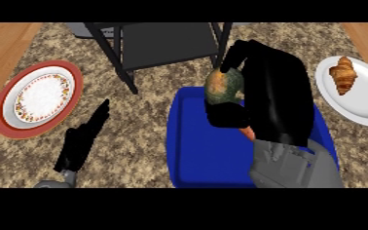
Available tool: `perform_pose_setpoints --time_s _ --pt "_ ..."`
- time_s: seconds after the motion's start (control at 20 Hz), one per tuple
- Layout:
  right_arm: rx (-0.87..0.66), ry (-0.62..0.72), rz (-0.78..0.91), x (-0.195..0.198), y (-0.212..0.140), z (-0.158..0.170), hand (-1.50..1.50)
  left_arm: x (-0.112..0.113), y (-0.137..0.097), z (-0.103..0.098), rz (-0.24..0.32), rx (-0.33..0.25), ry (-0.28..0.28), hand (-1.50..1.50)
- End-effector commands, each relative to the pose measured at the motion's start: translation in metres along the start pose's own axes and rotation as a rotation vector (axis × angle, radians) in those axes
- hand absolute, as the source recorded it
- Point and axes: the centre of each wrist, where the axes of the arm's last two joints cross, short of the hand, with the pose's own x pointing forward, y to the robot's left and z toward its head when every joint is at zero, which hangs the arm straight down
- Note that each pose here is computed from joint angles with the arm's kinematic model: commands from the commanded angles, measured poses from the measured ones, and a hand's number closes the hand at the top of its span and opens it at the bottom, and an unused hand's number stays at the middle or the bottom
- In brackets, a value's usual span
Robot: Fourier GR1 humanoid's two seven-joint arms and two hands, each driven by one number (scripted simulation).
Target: Pick the squash from the tray and place it in the tiered shelf
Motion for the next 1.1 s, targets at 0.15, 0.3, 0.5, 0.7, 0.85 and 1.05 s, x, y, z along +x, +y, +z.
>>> perform_pose_setpoints --time_s 0.15,0.3,0.5,0.7,0.85,1.05 --pt "-0.094 0.068 -0.047 0.041 -0.029 -0.051 1.50 0.021 0.006 -0.013 0.000 -0.004 -0.015 0.00" --pt "-0.097 0.076 -0.013 0.032 -0.018 -0.080 1.50 0.013 -0.005 -0.010 -0.006 -0.001 0.000 0.00" --pt "-0.109 0.101 -0.006 0.050 -0.025 -0.122 1.50 0.008 -0.003 0.005 -0.004 0.003 -0.034 0.00" --pt "-0.094 0.100 -0.015 0.056 -0.030 -0.160 1.50 0.021 0.001 -0.009 -0.010 -0.024 -0.033 0.00" --pt "-0.079 0.067 0.021 0.051 -0.008 -0.175 1.50 -0.003 -0.008 -0.006 -0.004 -0.028 -0.019 0.00" --pt "-0.037 0.046 0.035 0.061 0.015 -0.183 1.50 0.017 0.000 -0.014 -0.010 -0.033 -0.028 0.00"
